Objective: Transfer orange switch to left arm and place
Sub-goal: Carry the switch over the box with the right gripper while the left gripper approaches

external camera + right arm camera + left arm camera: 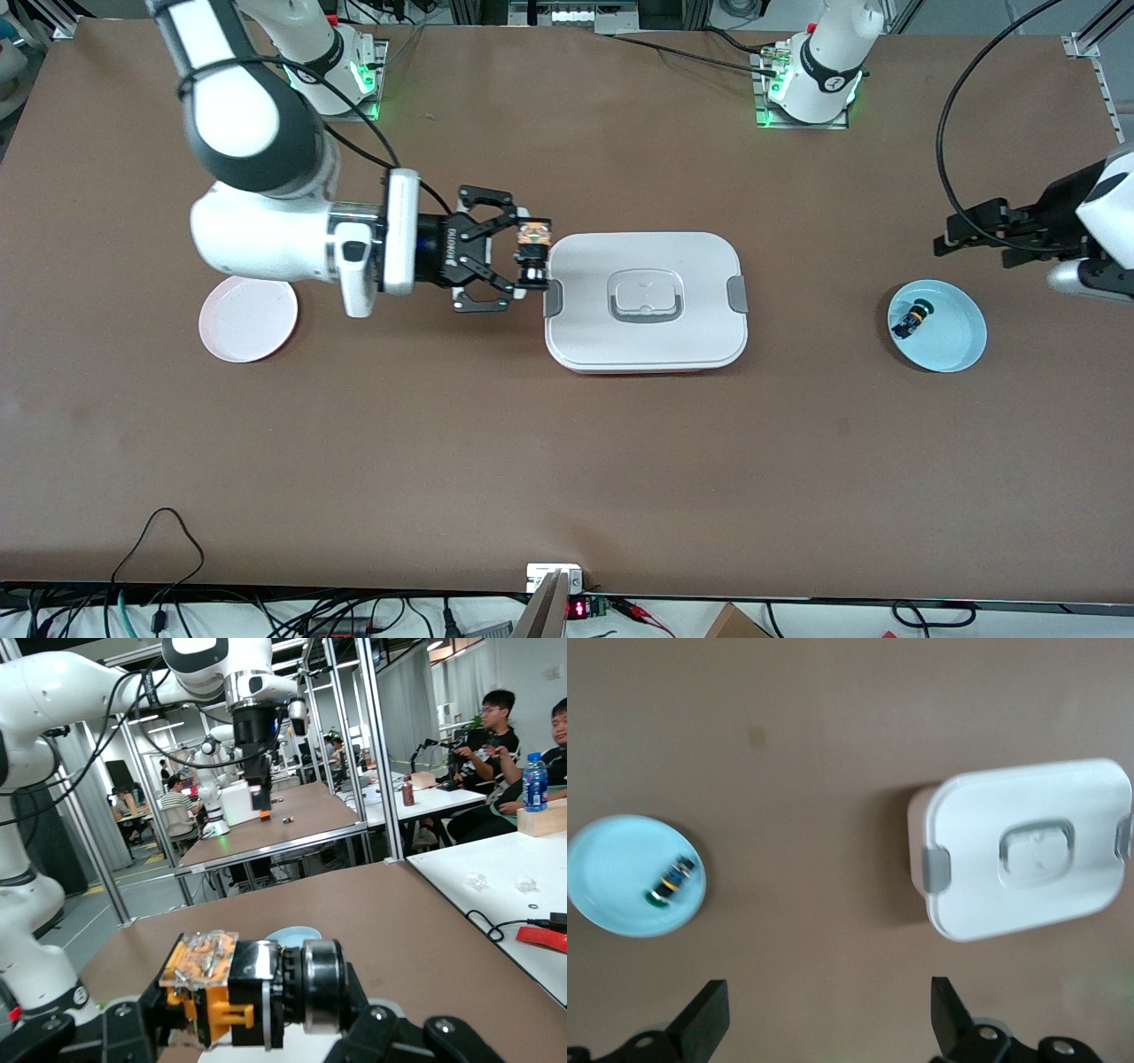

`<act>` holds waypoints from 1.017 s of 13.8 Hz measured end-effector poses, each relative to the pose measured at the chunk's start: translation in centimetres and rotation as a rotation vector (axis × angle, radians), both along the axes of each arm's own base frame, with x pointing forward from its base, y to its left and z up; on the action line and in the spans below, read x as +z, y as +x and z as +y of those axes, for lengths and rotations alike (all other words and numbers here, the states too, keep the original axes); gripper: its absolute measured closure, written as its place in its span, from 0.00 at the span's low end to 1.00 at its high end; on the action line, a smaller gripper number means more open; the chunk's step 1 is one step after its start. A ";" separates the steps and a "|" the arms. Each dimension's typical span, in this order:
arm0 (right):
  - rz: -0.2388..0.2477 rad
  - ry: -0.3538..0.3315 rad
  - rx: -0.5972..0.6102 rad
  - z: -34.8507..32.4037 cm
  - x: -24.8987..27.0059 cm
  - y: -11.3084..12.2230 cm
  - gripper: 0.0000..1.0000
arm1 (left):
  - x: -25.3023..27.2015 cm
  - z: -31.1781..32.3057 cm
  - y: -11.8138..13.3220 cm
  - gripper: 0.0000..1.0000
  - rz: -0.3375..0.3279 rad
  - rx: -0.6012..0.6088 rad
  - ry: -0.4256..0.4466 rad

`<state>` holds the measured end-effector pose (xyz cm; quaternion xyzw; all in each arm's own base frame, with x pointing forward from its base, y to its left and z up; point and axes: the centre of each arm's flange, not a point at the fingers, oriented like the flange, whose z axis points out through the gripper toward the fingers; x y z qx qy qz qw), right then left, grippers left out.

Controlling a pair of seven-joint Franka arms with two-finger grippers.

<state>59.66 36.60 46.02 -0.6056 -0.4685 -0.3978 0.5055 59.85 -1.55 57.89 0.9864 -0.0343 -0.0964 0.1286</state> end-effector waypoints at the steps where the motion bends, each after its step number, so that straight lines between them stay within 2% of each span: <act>1: 0.009 0.011 -0.022 1.4 -0.2 -0.5 0.28 | -1.0 -0.2 -0.2 0.00 0.057 -0.003 -0.048; 2: 0.017 0.027 -0.039 2.7 -0.1 -1.0 0.28 | -1.7 -0.3 -0.3 0.00 0.105 0.000 -0.124; 4: 0.034 0.073 -0.046 5.0 0.6 -1.9 0.28 | -2.2 -1.1 -0.6 0.00 0.191 -0.001 -0.331; 7: 0.047 0.124 -0.046 7.4 1.5 -2.5 0.28 | -5.3 -3.9 1.4 0.00 0.288 0.031 -0.764; 8: 0.043 0.126 -0.049 8.1 1.6 -2.6 0.28 | -6.5 -5.3 2.4 0.00 0.306 0.047 -0.872; 10: 0.035 0.117 -0.062 9.3 1.6 -2.9 0.28 | -7.5 -9.0 3.8 0.00 0.331 0.096 -0.978; 12: 0.036 0.111 -0.058 10.4 1.2 -3.3 0.28 | -6.6 -13.3 4.0 0.00 0.377 0.158 -0.995; 14: 0.040 0.106 -0.054 11.0 0.7 -3.5 0.28 | -5.7 -17.0 3.9 0.00 0.374 0.192 -0.998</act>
